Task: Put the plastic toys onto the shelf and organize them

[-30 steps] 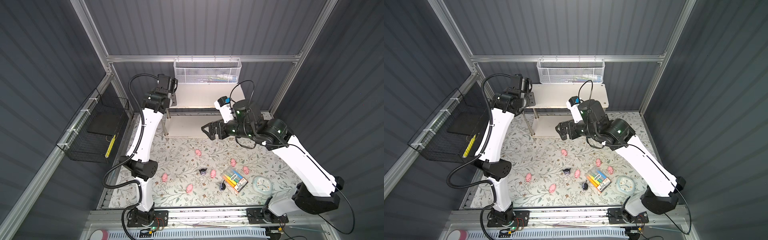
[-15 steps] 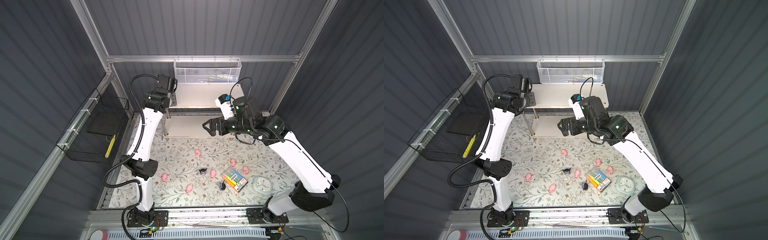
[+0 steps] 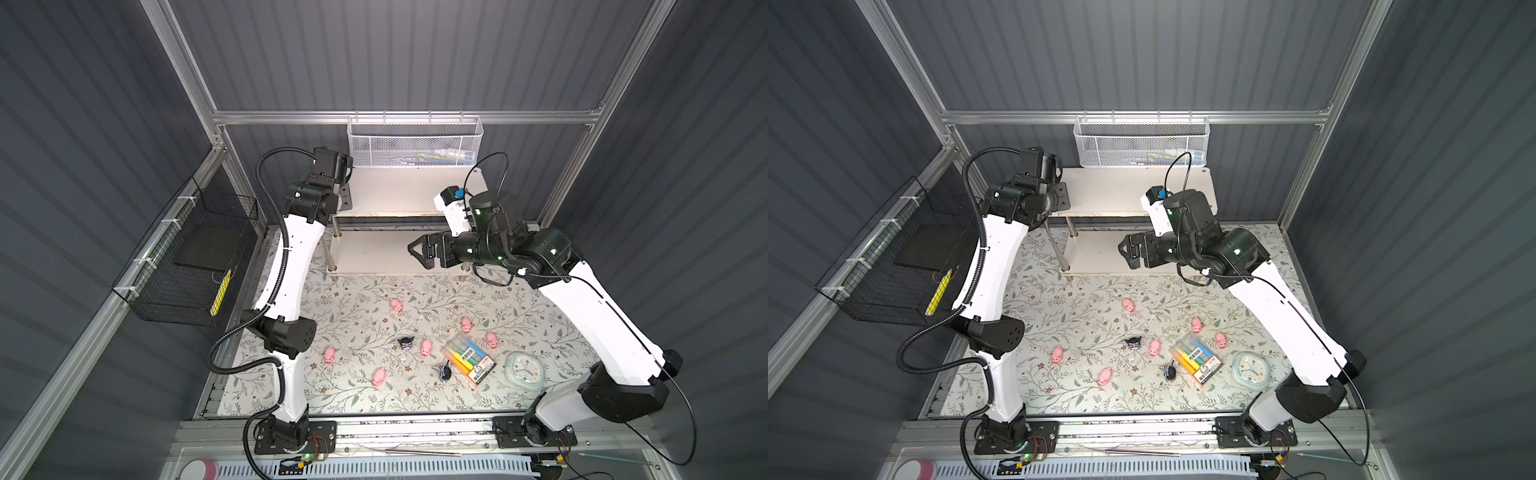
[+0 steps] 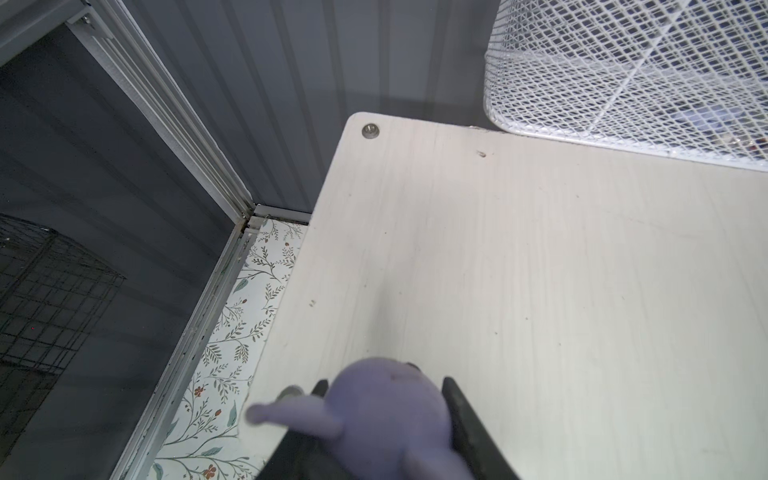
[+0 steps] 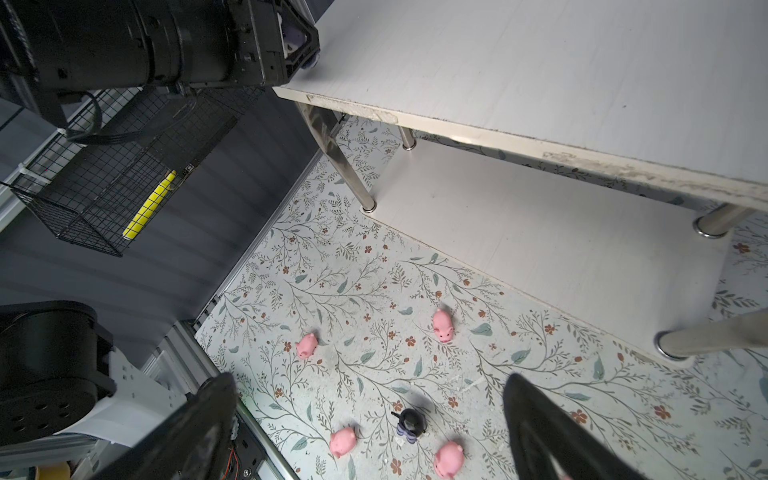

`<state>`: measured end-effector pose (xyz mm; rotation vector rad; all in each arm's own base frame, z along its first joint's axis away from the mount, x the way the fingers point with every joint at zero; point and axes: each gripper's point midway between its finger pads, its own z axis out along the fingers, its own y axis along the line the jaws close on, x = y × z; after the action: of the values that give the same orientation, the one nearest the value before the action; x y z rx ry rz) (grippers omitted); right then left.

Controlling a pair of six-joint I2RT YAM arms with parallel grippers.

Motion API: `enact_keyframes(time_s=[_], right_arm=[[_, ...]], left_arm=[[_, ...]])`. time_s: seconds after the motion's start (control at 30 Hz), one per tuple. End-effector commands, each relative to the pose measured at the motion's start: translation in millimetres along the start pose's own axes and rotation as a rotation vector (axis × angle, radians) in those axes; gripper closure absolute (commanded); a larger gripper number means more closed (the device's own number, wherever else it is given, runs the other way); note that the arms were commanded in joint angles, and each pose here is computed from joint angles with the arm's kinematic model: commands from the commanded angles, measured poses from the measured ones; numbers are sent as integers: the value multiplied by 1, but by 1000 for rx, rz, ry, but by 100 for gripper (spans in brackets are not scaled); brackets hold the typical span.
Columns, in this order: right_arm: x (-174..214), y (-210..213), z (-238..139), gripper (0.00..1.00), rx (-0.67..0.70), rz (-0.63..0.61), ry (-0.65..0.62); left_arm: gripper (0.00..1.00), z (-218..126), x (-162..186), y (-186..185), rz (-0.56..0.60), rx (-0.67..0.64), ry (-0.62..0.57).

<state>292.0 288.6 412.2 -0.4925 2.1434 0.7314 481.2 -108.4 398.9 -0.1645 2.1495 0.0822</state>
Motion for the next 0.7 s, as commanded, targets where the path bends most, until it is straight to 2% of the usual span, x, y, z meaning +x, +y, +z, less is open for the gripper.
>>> enact_keyframes(time_s=[0.0,0.67], right_arm=[[-1,1,3,1,-14,16,-3],[0,0,2,1,-16,30,-4]], left_arm=[[70,-3,-7,2,7,10,-19],[68,-5,-3,7,-4,-3,-3]])
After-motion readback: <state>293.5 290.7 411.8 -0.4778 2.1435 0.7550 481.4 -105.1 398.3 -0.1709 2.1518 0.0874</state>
